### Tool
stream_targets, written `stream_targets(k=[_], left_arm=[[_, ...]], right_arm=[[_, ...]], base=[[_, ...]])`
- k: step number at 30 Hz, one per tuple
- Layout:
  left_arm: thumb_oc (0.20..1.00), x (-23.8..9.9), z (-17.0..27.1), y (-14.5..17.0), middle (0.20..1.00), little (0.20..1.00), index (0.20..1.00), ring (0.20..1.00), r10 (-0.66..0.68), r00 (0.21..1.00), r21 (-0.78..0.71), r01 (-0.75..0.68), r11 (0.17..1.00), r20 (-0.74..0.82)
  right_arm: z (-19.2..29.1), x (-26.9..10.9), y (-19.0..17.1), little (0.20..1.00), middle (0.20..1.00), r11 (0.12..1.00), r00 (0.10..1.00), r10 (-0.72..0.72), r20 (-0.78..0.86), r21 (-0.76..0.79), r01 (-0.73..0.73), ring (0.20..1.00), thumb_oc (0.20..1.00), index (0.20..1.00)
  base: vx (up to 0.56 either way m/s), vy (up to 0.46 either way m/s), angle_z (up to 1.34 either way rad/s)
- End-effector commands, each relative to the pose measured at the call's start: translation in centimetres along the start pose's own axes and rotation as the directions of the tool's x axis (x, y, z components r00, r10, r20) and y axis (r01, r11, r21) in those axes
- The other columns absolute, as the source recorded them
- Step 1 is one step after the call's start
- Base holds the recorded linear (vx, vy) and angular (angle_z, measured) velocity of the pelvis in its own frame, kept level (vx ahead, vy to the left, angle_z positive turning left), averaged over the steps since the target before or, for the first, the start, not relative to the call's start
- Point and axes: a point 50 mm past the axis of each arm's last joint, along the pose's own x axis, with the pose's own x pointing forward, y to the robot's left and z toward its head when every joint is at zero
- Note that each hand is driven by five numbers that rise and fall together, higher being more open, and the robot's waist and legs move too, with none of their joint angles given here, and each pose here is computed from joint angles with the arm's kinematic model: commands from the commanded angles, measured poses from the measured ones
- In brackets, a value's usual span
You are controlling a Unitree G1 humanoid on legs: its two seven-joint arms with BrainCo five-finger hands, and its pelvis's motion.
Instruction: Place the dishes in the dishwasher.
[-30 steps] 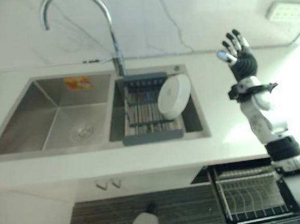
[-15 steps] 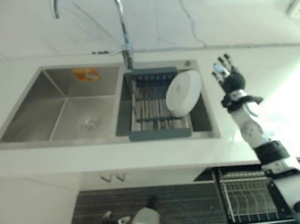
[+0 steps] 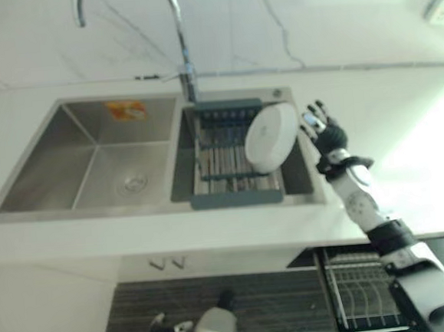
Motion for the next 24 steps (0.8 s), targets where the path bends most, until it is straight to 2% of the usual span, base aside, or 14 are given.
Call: stream_targets(k=[1, 24], left_arm=[[1.0, 0.2, -0.1, 0.4, 1.0, 1.0, 1.0, 1.0, 0.006, 1.0, 0.043, -0.005, 0.999, -0.01], [1.0, 0.2, 0.1, 0.0, 1.0, 1.0, 1.0, 1.0, -0.017, 1.0, 0.046, 0.017, 0.999, 0.003]], right_arm=[[1.5, 0.3, 1.1, 1.0, 1.0, 0.997, 0.995, 0.07, 0.068, -0.029, -0.068, 1.0, 1.0, 1.0], [-0.8, 0.1, 1.2, 1.0, 1.0, 0.998, 0.997, 0.065, -0.03, -0.017, -0.066, 1.0, 1.0, 1.0]], base=[[0.0, 0.0, 0.0], [0.0, 0.004, 0.02]])
